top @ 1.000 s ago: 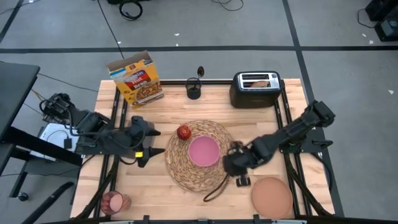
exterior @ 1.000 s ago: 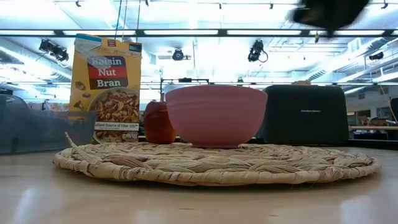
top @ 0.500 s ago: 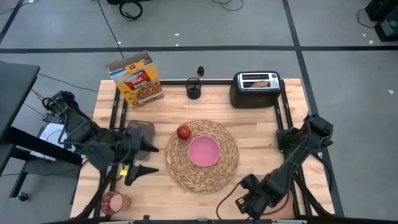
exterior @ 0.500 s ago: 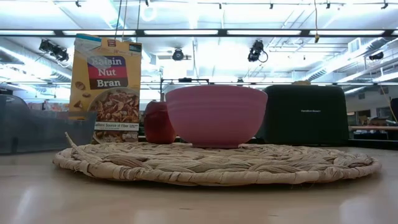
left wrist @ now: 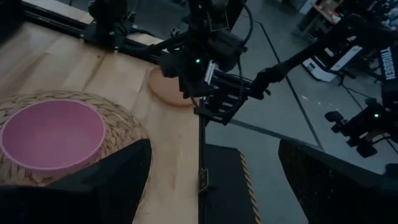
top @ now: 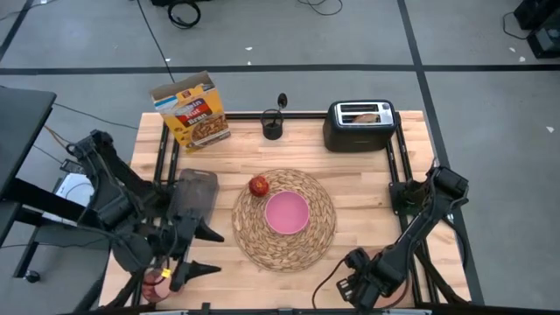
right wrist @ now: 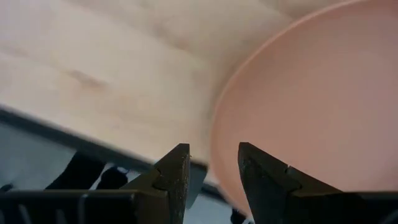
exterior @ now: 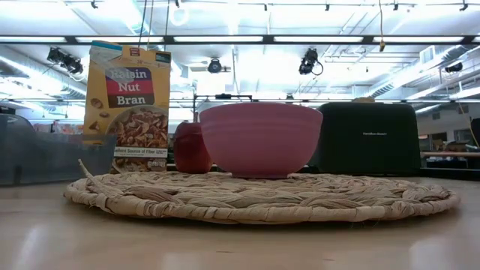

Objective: Arrange a breakfast setting
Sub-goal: Put the brown plate on the brown placemat

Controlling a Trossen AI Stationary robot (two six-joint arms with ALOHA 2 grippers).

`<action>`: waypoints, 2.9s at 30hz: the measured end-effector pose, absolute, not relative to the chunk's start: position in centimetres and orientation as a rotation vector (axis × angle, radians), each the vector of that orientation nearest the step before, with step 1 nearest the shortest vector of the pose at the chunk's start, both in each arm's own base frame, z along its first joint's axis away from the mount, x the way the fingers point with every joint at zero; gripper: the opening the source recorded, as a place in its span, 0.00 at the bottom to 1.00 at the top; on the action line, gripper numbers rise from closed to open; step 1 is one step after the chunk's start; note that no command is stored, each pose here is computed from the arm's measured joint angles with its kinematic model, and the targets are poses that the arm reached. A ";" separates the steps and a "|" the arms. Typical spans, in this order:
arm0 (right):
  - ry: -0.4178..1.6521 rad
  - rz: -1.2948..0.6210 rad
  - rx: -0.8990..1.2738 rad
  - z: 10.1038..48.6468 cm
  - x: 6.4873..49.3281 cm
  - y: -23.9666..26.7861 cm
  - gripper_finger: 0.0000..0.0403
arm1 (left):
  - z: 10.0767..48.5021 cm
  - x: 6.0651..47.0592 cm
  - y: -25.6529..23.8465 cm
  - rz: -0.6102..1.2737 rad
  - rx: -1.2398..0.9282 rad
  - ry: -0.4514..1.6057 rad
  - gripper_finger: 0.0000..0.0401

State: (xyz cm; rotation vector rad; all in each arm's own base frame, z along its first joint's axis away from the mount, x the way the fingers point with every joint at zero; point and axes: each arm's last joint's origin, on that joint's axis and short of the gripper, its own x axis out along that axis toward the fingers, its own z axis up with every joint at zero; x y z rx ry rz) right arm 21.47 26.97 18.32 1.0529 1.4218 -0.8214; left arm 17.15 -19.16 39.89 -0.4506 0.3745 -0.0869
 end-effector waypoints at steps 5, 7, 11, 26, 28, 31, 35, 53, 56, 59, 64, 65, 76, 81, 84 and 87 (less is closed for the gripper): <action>1.374 -0.897 1.040 16.2 20.8 25.9 0.35 | 39.6 17.6 -19.3 -0.065 -0.468 0.381 0.89; 1.362 -0.892 1.044 15.7 20.7 25.8 0.35 | 39.6 17.9 -19.0 -0.053 -0.471 0.378 0.89; 1.333 -0.839 1.105 14.6 20.8 25.8 0.35 | 39.4 18.2 -18.8 -0.033 -0.454 0.385 0.89; 1.353 -0.881 1.129 13.1 22.3 26.2 0.20 | 38.5 18.1 -18.3 0.004 -0.369 0.448 0.89; 1.385 -0.902 1.108 12.7 22.6 26.7 0.19 | 38.4 18.1 -18.2 0.009 -0.358 0.458 0.89; 1.412 -0.937 1.071 12.6 23.0 27.2 0.16 | 38.4 18.0 -18.2 0.012 -0.350 0.464 0.89; 1.418 -0.959 1.024 13.1 23.1 27.5 0.07 | 38.3 18.0 -18.2 0.007 -0.327 0.464 0.89; 1.343 0.057 0.313 22.1 27.0 32.0 0.03 | 38.4 18.0 -18.2 0.009 -0.337 0.463 0.89; 1.214 0.337 0.106 22.6 27.8 33.3 0.03 | 38.4 18.0 -18.2 0.013 -0.356 0.462 0.89; 1.165 0.379 -0.012 23.1 28.5 32.9 0.03 | 38.4 18.0 -18.2 0.016 -0.371 0.462 0.89; 1.040 0.541 -0.296 23.9 30.3 32.1 0.03 | 38.4 18.1 -18.2 0.015 -0.375 0.460 0.89; 1.008 0.583 -0.369 24.0 30.6 32.0 0.03 | 38.4 18.1 -18.2 0.015 -0.377 0.459 0.89; 0.789 0.696 -0.867 23.0 35.8 27.0 0.03 | 38.4 18.9 -17.4 0.067 -0.440 0.450 0.89; 0.727 0.658 -0.860 21.2 38.3 23.8 0.03 | 38.4 19.3 -16.9 0.091 -0.451 0.445 0.89; 0.705 0.652 -0.819 20.1 39.2 22.3 0.03 | 38.4 19.5 -16.7 0.102 -0.458 0.443 0.89; 0.706 0.655 -0.800 18.8 39.3 21.4 0.03 | 38.4 19.6 -16.5 0.112 -0.460 0.441 0.89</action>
